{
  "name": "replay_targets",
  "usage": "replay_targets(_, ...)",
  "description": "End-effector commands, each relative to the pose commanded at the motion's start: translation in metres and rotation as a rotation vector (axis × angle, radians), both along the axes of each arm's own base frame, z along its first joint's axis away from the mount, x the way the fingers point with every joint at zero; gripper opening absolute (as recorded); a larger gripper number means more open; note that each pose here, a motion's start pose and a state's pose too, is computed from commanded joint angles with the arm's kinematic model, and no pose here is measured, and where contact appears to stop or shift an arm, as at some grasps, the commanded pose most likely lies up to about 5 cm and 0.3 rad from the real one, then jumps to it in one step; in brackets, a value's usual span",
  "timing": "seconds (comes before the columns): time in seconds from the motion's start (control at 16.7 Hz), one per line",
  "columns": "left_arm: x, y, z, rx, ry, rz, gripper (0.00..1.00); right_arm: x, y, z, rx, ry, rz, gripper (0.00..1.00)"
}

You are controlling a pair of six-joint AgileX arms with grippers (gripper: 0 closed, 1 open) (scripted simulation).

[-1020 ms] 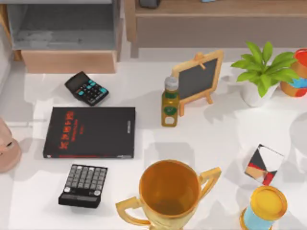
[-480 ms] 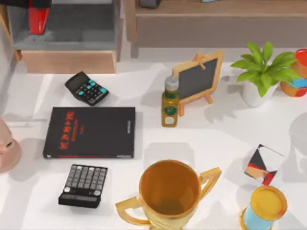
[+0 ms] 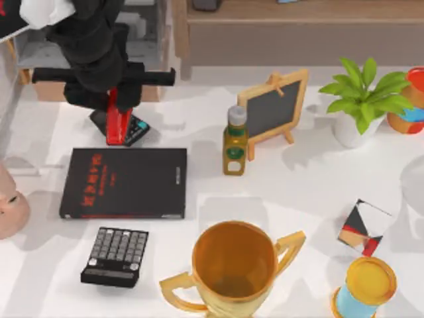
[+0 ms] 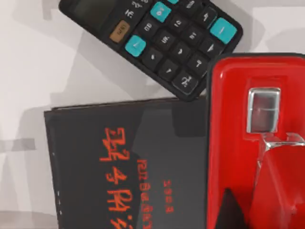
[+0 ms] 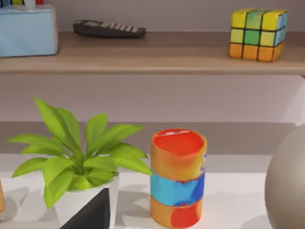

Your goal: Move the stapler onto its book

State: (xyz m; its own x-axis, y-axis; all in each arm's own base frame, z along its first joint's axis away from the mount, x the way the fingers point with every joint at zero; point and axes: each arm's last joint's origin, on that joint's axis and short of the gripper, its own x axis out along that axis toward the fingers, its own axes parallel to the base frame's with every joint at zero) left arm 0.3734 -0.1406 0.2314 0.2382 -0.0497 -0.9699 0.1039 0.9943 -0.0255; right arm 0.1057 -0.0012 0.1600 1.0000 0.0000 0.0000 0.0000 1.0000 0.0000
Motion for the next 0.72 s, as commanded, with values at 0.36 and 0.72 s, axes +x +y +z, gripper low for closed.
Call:
replay_targets(0.36,-0.012,-0.002,-0.04,0.035,0.133,0.078,0.0,0.0,0.0,0.0,0.0,0.0,0.0,1.0)
replay_targets(0.72,-0.012,-0.003,-0.038,0.038,0.122,0.062,0.0,0.0,0.0,0.0,0.0,0.0,0.0,1.0)
